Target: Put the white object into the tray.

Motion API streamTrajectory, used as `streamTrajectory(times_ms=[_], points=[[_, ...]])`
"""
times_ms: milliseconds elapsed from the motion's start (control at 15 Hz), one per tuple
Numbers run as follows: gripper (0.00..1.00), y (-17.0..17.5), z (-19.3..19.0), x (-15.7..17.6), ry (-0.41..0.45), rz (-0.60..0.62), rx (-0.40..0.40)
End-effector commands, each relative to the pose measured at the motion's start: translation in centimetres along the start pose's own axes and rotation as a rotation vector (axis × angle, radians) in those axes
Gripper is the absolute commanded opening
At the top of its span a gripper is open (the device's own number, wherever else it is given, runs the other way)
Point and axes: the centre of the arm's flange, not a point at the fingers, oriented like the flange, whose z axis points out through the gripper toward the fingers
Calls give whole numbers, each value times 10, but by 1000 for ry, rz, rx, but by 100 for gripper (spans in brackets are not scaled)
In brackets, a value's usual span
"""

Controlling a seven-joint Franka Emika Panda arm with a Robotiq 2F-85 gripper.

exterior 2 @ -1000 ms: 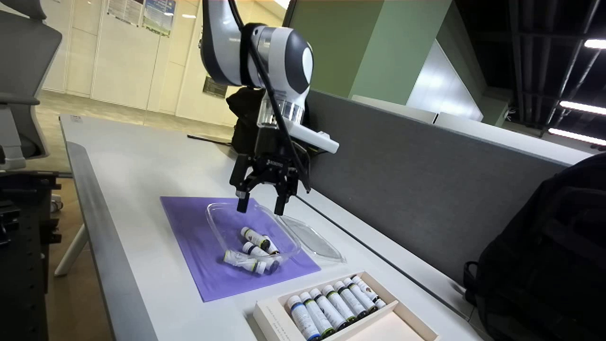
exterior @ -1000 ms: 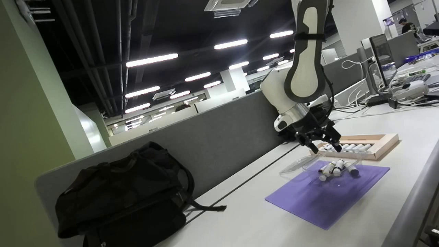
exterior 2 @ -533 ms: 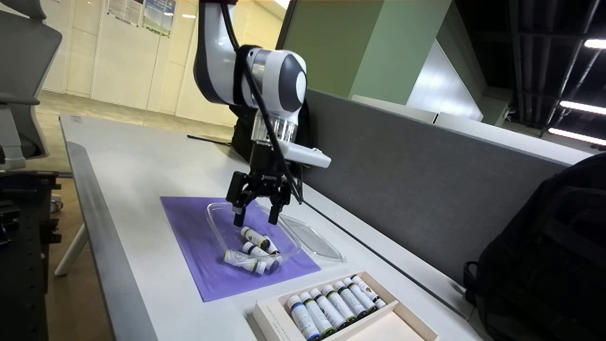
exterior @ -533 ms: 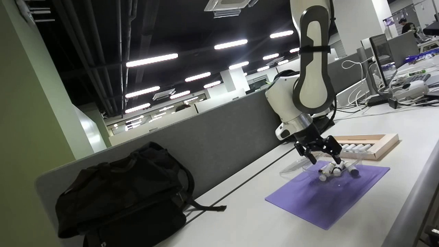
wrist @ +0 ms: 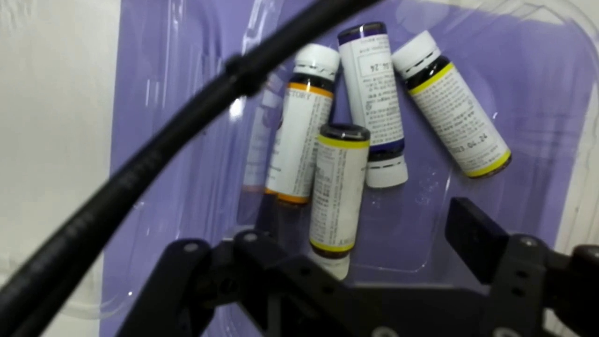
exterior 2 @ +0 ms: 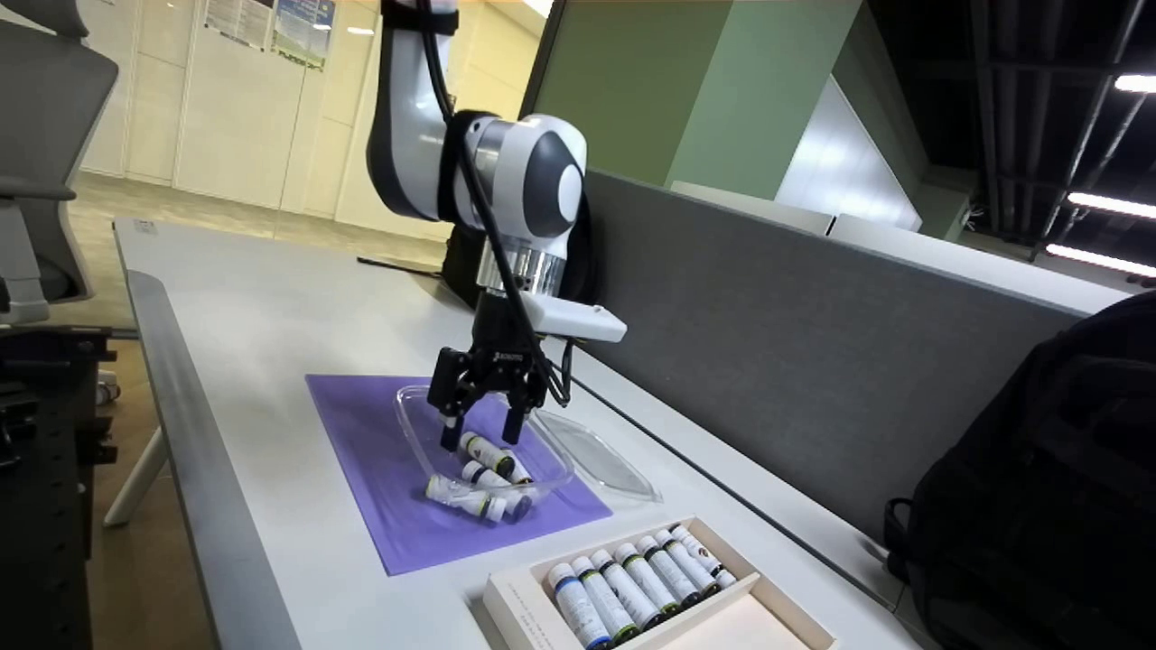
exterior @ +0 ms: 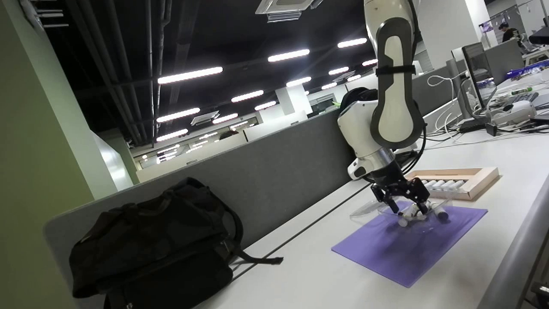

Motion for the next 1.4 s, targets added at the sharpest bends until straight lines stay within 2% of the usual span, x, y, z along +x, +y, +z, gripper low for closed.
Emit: streamTrajectory(times_ms=[0,533,933,1133,1333], points=[[60,1,5,1,13,-3,-12],[5,0,7,3,19,12,-33],[6,-2,8,2,20,28,-19],[6,1,-21,0,-1,56,-20],[6,-1,-56,-5,26,83,22]])
